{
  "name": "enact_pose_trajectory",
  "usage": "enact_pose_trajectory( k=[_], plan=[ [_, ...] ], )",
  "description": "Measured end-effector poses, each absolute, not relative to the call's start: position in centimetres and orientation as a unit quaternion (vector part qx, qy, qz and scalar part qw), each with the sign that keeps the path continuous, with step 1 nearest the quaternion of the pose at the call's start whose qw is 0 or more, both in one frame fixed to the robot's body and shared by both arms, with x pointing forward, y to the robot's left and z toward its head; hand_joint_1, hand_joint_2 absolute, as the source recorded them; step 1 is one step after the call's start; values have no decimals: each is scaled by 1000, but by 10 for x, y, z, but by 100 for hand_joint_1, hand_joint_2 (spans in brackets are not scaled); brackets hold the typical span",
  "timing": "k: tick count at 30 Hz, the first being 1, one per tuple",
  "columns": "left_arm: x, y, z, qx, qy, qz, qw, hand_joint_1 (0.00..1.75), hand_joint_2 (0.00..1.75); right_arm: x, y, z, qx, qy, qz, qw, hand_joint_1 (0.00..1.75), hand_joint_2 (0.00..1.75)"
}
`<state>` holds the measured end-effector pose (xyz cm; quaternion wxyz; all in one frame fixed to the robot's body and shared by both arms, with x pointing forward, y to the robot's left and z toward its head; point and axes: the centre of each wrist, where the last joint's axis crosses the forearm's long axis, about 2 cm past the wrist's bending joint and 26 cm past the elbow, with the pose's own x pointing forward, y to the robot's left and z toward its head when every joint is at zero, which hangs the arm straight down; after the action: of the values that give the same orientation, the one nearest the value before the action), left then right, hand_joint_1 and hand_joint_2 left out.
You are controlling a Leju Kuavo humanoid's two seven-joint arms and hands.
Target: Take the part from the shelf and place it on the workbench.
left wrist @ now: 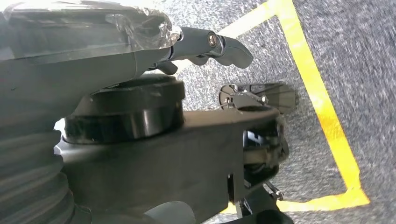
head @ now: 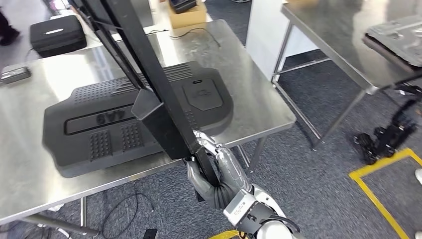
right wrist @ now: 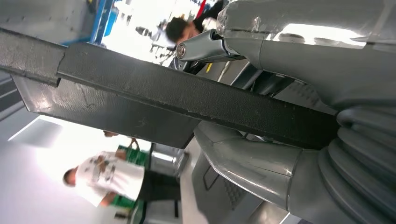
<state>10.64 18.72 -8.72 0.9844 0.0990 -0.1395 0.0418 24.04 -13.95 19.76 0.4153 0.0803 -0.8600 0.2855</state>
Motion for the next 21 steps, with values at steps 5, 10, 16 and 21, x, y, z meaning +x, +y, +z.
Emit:
enact_pose_trajectory(
  k=[5,10,16,21],
  plan=[
    [107,187,-87,99,-139,41,985,0,175,240,-139,197,81,-859,286,416,175,175],
    [108,187,-87,96,-138,41,985,0,175,241,-139,199,82,-860,285,414,175,175],
    [107,189,-87,97,-136,43,985,0,175,241,-138,199,83,-860,286,414,175,175],
    [105,190,-88,95,-133,45,986,0,175,241,-138,199,85,-860,284,414,175,175]
  ],
)
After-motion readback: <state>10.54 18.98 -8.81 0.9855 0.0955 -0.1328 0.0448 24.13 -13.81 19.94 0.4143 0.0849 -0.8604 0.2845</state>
